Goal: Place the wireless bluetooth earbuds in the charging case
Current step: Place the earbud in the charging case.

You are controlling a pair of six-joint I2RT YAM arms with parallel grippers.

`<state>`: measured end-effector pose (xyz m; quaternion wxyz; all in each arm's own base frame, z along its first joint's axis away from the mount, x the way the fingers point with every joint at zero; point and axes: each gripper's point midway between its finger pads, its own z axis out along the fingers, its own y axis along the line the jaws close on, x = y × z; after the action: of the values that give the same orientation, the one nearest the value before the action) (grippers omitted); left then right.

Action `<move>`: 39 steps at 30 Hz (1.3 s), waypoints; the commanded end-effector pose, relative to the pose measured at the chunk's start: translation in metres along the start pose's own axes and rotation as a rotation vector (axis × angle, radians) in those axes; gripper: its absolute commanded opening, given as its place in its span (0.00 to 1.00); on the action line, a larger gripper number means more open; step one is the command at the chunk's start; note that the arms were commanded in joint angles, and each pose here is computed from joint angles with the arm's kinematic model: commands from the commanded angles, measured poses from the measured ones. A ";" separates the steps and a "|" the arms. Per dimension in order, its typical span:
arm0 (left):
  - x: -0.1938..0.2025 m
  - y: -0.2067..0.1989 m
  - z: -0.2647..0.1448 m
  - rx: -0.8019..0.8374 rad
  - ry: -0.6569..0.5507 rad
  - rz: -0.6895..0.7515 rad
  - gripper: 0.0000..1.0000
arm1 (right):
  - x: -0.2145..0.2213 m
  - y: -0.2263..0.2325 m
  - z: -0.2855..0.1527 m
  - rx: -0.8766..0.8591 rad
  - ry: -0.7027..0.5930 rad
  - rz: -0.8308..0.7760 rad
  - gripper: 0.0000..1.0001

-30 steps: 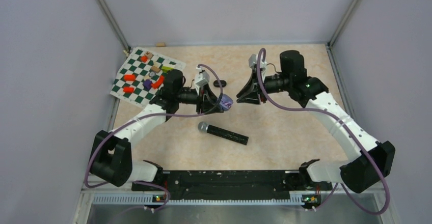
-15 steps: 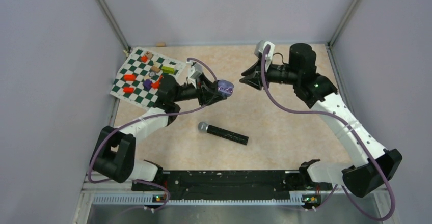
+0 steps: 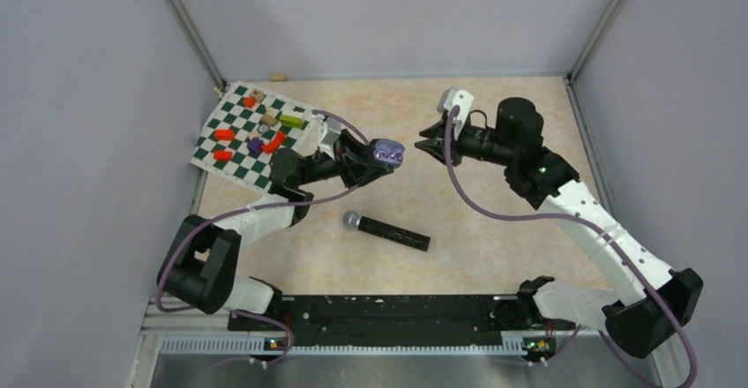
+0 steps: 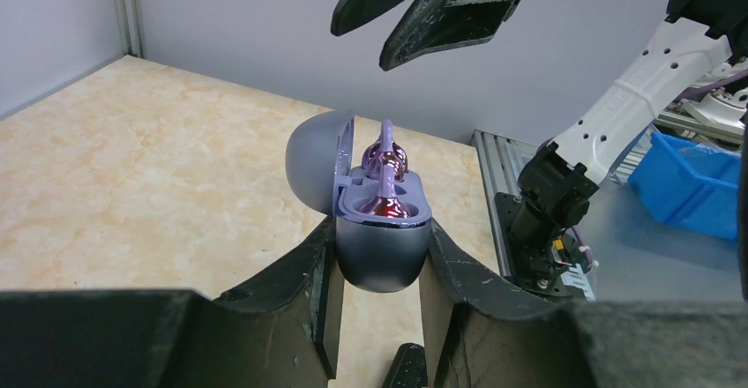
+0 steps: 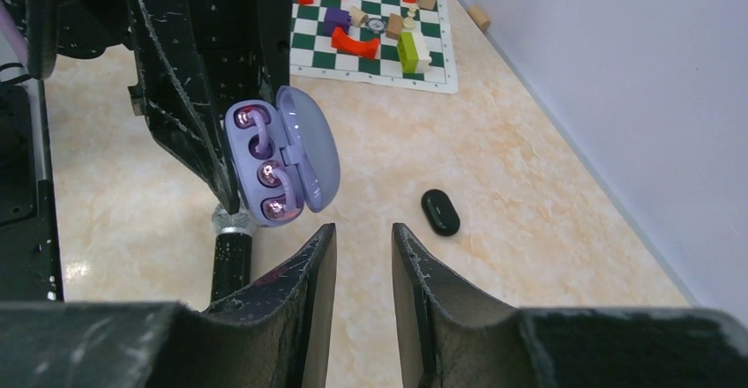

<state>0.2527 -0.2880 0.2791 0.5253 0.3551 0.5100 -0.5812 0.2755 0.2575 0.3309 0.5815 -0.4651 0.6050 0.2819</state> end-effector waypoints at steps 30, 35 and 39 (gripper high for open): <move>0.000 -0.005 0.006 0.025 -0.007 -0.001 0.02 | 0.004 0.025 0.031 -0.054 0.013 -0.060 0.30; 0.000 -0.007 0.006 0.030 -0.004 -0.003 0.01 | 0.007 0.027 0.034 -0.061 0.021 -0.060 0.30; 0.001 -0.008 0.006 0.036 0.000 -0.005 0.01 | 0.005 0.025 0.032 -0.044 0.017 -0.072 0.30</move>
<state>0.2493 -0.2931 0.2739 0.5101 0.3525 0.5167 -0.5904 0.2687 0.2909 0.3045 0.5545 -0.4976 0.6065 0.2776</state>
